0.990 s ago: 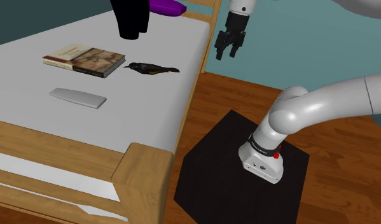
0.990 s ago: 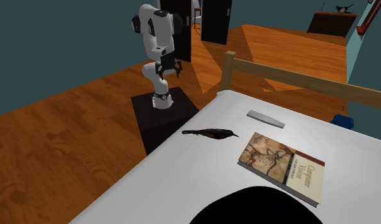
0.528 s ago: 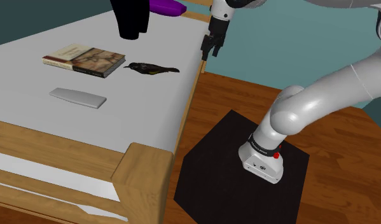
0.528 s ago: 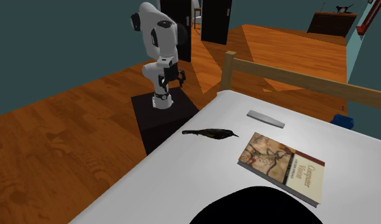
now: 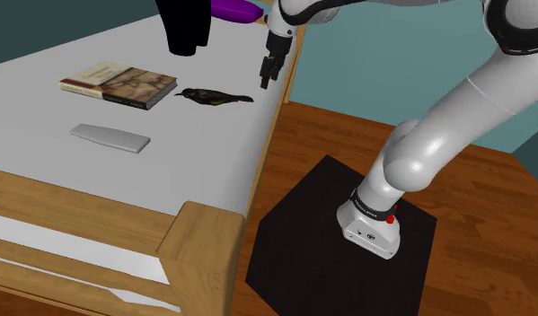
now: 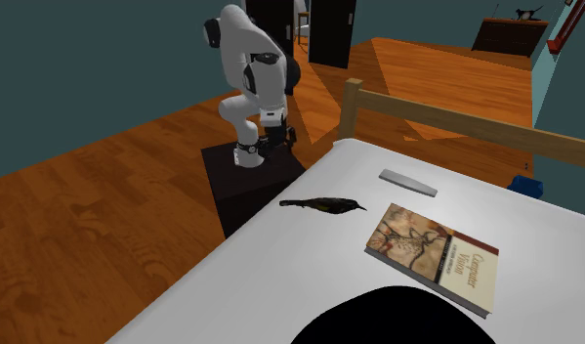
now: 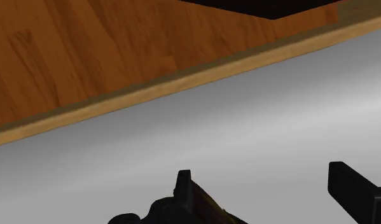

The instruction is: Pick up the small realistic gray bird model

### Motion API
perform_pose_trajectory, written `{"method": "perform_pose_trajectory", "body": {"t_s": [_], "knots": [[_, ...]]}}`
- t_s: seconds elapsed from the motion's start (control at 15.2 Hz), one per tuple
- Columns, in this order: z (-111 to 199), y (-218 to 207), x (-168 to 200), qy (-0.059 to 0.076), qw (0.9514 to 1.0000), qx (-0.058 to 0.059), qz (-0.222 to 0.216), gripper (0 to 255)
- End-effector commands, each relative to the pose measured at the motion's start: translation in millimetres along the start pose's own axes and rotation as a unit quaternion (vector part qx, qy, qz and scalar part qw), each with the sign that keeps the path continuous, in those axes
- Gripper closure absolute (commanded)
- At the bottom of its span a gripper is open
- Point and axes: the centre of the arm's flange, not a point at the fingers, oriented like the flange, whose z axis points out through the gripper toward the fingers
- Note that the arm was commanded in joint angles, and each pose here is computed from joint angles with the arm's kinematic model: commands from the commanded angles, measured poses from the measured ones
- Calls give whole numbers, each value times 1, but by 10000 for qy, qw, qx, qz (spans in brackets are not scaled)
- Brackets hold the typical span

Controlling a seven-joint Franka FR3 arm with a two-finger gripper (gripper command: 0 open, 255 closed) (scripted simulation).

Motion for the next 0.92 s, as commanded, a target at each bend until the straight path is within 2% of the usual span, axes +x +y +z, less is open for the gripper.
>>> {"method": "perform_pose_trajectory", "body": {"t_s": [0.0, 0.2, 0.4, 0.59, 0.86], "knots": [[11, 2, 24, 62, 9994, -17, -334, 0], [26, 0, 58, 148, 9966, -33, -811, 0], [41, -5, 92, 234, 9914, -50, -1286, 0], [56, -14, 125, 318, 9839, -66, -1759, 0], [74, -30, 168, 430, 9702, -87, -2382, 0]]}}
